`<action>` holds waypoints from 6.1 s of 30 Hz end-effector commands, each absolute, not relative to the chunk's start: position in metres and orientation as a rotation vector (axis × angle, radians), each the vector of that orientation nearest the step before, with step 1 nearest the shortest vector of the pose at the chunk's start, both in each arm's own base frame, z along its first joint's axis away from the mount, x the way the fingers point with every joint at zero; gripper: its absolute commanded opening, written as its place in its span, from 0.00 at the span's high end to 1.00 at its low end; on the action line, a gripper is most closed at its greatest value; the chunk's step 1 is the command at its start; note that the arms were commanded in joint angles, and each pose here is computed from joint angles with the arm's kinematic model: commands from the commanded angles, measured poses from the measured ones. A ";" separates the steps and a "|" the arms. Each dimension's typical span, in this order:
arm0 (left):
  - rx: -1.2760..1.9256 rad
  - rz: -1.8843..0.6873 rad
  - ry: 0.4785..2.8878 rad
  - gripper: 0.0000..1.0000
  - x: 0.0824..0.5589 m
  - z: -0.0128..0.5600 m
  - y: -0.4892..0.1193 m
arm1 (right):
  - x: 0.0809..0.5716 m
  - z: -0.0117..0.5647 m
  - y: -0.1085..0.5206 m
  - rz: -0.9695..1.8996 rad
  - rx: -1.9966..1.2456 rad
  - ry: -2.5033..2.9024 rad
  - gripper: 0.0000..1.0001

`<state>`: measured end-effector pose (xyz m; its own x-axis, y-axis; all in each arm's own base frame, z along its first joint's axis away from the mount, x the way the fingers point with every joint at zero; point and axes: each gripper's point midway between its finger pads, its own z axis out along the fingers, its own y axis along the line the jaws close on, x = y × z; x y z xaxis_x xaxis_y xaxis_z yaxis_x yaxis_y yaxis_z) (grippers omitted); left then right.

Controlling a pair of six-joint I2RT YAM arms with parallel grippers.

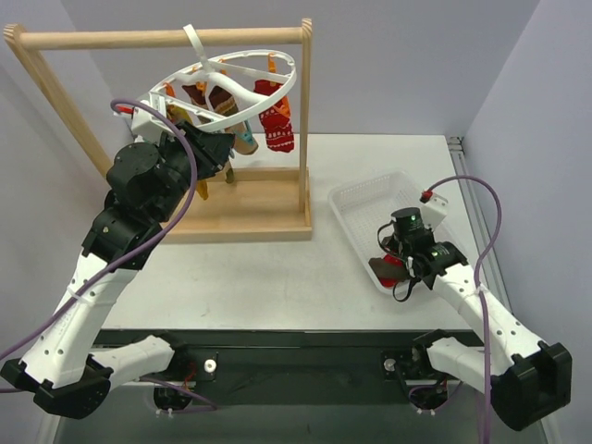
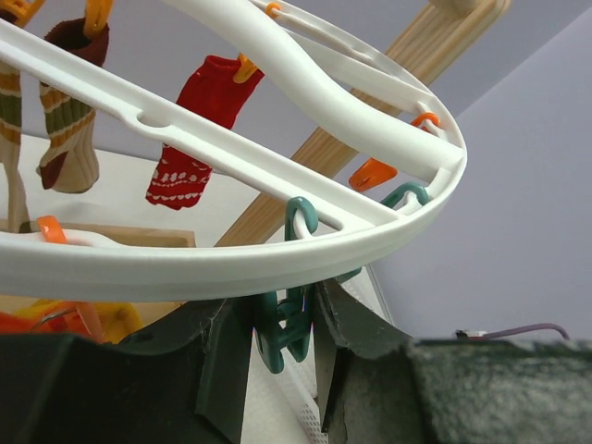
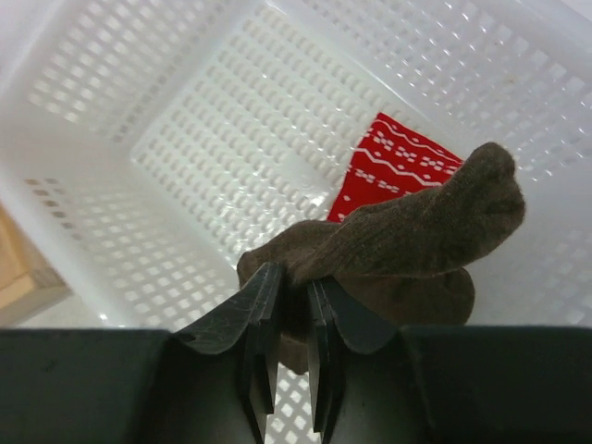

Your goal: Remove the socks clipped to the hanger

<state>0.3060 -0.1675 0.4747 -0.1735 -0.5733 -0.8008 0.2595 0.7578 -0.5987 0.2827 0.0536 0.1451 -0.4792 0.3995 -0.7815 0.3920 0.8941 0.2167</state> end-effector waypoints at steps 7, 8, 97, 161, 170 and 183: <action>-0.194 -0.897 1.497 0.81 0.302 0.498 -0.187 | 0.278 0.139 0.055 -0.066 0.501 2.224 0.41; -0.192 -0.902 1.497 0.81 0.302 0.498 -0.188 | 0.279 0.143 0.055 -0.085 0.482 2.214 0.32; 0.015 -0.543 1.504 0.33 0.239 0.500 -0.127 | 0.298 0.357 0.445 0.749 -0.252 1.447 1.00; -0.352 -0.396 1.506 0.88 0.295 0.481 -0.105 | 0.269 0.341 0.400 0.651 -0.249 1.457 1.00; -0.342 -0.451 1.480 0.87 0.292 0.487 -0.110 | 0.294 0.289 0.286 0.424 -0.015 1.604 1.00; -0.287 -0.685 1.433 0.87 0.296 0.498 -0.150 | 0.291 0.193 0.104 0.109 0.426 1.900 1.00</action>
